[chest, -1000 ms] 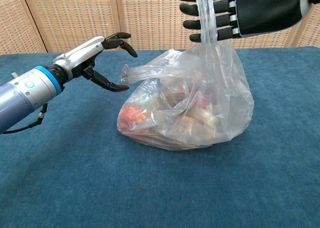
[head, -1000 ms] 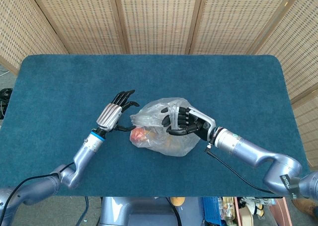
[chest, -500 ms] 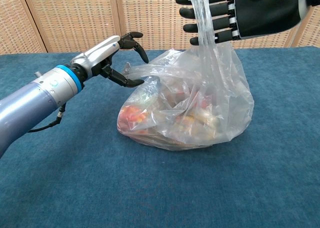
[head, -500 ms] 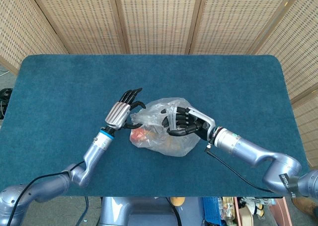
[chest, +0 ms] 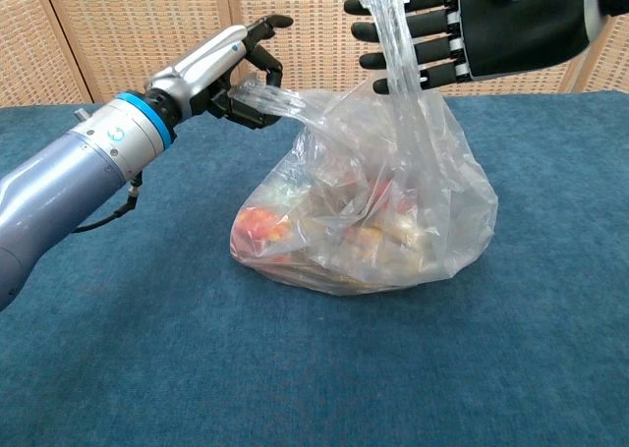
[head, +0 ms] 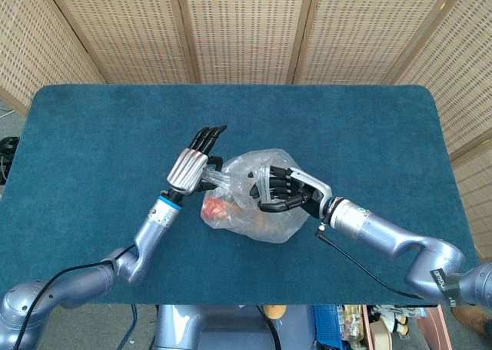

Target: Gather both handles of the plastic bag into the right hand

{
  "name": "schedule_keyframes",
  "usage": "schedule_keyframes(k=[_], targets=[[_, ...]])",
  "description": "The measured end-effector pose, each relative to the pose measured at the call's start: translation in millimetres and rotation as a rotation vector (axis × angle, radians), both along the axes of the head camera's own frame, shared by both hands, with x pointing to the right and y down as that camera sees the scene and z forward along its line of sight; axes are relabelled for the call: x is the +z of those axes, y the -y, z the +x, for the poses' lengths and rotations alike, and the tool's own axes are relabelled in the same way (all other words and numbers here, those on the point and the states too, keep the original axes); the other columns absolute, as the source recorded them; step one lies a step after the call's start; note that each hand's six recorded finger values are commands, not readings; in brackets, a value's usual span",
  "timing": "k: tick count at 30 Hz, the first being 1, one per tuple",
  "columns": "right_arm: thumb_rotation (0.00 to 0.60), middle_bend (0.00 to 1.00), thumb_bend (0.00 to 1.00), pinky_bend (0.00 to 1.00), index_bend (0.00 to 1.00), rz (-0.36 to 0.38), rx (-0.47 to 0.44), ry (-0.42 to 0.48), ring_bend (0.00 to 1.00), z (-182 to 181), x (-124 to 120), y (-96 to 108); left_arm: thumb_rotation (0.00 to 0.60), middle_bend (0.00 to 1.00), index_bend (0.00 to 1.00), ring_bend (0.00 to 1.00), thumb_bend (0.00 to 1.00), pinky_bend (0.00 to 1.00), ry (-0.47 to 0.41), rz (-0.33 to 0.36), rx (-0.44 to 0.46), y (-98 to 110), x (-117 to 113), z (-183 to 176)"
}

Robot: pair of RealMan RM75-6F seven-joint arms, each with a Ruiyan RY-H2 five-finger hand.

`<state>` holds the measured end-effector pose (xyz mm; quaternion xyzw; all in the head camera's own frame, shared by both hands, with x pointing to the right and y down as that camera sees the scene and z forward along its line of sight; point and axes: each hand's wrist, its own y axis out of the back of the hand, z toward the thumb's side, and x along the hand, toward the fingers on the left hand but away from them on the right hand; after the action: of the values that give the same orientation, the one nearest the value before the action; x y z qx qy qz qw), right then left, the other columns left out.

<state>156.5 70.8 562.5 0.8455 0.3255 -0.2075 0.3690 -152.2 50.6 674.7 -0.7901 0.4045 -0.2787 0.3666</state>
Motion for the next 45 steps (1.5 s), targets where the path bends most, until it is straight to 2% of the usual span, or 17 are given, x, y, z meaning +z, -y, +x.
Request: schedule_keyframes(k=[7, 13, 20, 24, 29, 37, 40, 42, 44, 45], targets=[[0.6, 0.44, 0.04, 0.35, 0.28, 0.001, 0.0, -0.002, 0.37, 0.6, -1.4, -2.0, 0.6, 0.0, 0.79, 0.0, 0.45, 0.0, 0.053, 0.147, 0.066, 6.6, -28.2, -14.6], [0.6, 0.44, 0.04, 0.35, 0.28, 0.003, 0.003, -0.003, 0.37, 1.5, -3.0, -3.0, 0.6, 0.0, 0.79, 0.0, 0.45, 0.0, 0.109, 0.304, 0.151, 9.1, -58.5, -28.0], [0.6, 0.44, 0.04, 0.35, 0.28, 0.002, 0.008, 0.002, 0.37, 1.3, -3.7, -4.3, 0.6, 0.0, 0.73, 0.0, 0.45, 0.0, 0.099, 0.383, 0.154, 9.2, -80.9, -36.2], [0.6, 0.44, 0.04, 0.35, 0.28, 0.002, 0.005, 0.001, 0.37, 1.4, -3.3, -5.2, 0.6, 0.0, 0.66, 0.0, 0.44, 0.0, 0.056, 0.359, 0.113, 9.7, -81.3, -36.2], [0.6, 0.44, 0.04, 0.35, 0.28, 0.002, 0.004, -0.003, 0.37, 2.7, -1.8, -5.6, 0.6, 0.0, 0.62, 0.0, 0.44, 0.0, -0.027, 0.289, 0.053, 7.9, -73.5, -29.9], [0.6, 0.44, 0.04, 0.35, 0.28, 0.001, 0.001, -0.008, 0.37, 3.6, -0.1, -5.9, 0.6, 0.0, 0.44, 0.0, 0.41, 0.0, -0.161, 0.204, -0.052, 10.4, -64.5, -22.7], [0.6, 0.44, 0.04, 0.35, 0.28, 0.0, 0.001, -0.009, 0.37, 4.0, -0.1, -6.1, 0.6, 0.0, 0.31, 0.0, 0.35, 0.0, -0.187, 0.199, -0.078, 13.5, -62.8, -21.6], [0.6, 0.44, 0.04, 0.35, 0.28, 0.001, 0.002, -0.01, 0.37, 4.5, -0.1, -5.6, 0.6, 0.0, 0.1, 0.0, 0.26, 0.0, -0.208, 0.2, -0.093, 15.9, -62.7, -21.1], [0.6, 0.44, 0.04, 0.35, 0.28, 0.002, 0.004, -0.011, 0.37, 5.3, -0.1, -5.2, 0.6, 0.0, 0.0, 0.0, 0.2, 0.0, -0.225, 0.209, -0.108, 18.5, -63.5, -21.1], [0.6, 0.44, 0.05, 0.35, 0.28, 0.001, 0.004, -0.012, 0.37, 5.8, 0.3, -5.2, 0.6, 0.0, 0.0, 0.0, 0.18, 0.0, -0.231, 0.215, -0.113, 19.8, -63.8, -21.2]])
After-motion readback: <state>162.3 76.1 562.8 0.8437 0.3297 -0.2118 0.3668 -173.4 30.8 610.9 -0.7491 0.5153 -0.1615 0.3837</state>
